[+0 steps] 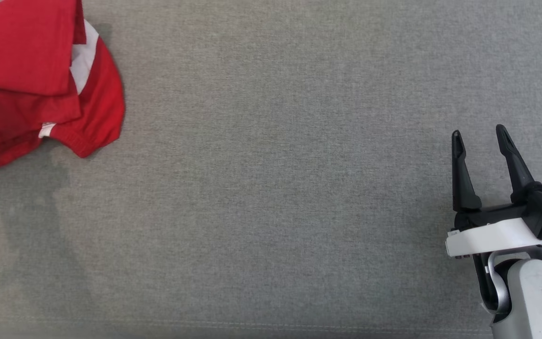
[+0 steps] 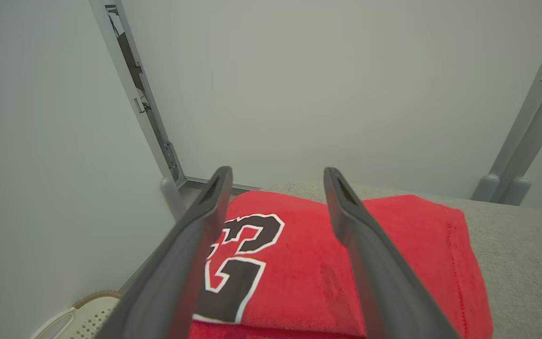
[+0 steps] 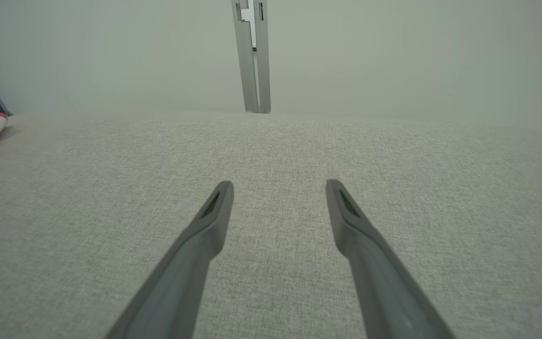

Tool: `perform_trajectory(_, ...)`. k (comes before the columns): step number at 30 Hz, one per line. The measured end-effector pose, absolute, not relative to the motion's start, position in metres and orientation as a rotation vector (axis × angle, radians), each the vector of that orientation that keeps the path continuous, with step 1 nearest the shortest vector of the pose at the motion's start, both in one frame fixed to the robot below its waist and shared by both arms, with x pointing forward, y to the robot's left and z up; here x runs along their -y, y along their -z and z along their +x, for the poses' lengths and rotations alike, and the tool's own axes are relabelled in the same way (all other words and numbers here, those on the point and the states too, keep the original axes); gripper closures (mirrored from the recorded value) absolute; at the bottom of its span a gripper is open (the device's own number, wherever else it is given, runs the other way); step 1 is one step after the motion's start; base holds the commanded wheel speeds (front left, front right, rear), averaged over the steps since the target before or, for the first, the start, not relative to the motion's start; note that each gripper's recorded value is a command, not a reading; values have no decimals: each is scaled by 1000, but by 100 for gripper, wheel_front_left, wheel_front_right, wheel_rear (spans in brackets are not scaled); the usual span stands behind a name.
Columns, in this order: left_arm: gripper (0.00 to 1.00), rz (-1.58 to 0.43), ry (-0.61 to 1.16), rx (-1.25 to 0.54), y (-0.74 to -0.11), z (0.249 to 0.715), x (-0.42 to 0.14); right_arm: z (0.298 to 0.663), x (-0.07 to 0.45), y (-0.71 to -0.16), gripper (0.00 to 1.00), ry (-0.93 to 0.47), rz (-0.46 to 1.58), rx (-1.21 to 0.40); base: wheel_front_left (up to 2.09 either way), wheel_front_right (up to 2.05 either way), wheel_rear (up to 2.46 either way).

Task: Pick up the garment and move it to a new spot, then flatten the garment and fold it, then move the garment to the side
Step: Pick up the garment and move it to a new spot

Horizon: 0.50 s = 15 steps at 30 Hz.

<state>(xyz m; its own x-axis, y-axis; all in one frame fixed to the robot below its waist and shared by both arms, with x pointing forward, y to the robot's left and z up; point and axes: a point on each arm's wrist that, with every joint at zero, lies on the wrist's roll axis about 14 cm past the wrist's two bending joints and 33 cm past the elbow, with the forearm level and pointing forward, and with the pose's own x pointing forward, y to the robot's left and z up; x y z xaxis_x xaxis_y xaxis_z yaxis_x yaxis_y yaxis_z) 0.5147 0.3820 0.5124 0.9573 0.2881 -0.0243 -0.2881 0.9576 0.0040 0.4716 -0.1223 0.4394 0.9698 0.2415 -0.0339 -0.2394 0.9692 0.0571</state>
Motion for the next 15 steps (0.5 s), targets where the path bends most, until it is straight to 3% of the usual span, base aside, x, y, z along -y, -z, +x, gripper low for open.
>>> perform_trajectory(5, 0, -43, -282, -204, -456, 525, -376, 470, 137, -428, 0, -207, 35, -72, 0, 0, 0)
perform_trajectory(15, 0, -141, -295, -519, -382, 502, -369, 470, 146, -427, 0, -188, 17, -79, 0, 0, 0)
